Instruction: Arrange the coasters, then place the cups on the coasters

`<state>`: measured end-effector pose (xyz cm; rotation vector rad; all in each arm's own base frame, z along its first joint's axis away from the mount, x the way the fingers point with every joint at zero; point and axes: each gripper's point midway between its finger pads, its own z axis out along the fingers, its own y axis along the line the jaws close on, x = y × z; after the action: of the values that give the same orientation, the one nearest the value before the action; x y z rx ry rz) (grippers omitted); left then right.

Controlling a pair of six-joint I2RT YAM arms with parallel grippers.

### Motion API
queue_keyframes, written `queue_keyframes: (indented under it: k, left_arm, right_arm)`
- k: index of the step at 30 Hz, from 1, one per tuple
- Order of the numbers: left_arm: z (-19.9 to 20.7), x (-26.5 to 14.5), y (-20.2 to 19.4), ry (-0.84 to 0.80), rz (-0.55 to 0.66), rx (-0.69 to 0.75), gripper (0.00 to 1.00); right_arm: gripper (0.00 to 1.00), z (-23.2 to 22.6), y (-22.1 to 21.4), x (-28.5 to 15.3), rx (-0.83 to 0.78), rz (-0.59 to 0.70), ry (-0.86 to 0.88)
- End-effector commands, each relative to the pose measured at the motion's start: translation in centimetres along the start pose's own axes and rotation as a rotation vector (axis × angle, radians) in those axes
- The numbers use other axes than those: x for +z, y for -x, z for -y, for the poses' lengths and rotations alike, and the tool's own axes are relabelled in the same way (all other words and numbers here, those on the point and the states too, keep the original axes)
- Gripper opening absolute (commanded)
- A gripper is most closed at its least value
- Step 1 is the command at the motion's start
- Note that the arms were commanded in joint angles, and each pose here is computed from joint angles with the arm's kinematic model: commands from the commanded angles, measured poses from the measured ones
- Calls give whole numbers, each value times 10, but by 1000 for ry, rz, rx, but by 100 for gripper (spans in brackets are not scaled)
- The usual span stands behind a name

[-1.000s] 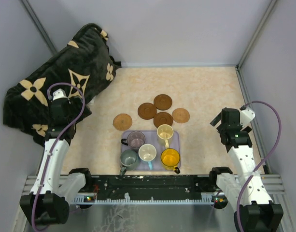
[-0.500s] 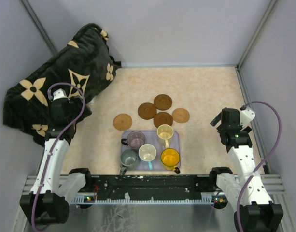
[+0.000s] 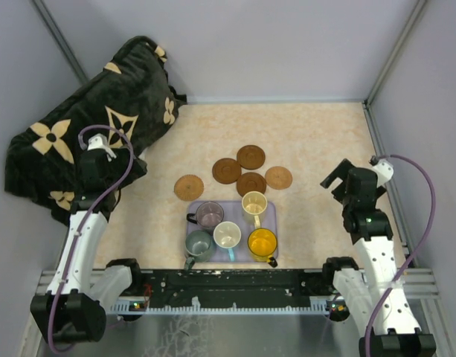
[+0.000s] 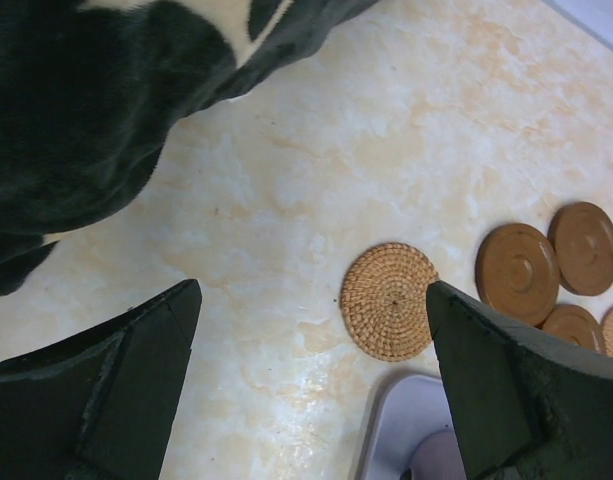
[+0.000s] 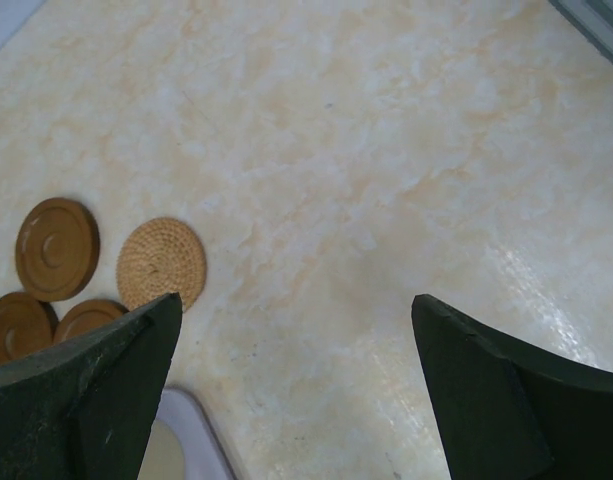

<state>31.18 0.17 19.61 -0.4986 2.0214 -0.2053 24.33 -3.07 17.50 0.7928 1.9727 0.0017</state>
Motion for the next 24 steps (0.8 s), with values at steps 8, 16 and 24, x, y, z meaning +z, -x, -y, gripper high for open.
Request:
queue_keyframes:
  k: [8,16,24]
  left_arm:
    - [60,5,-18,-86,-18,104,99]
    - [92,25,-39,-180,-77,105,99]
    - [113,51,-39,-185,-73,141,99]
  right_arm:
    - [99,-89,4,11,-151,9,231]
    - [99,-146,-6,32,-254,-36,278]
    - [99,-206,-14,56,-348,-30,327]
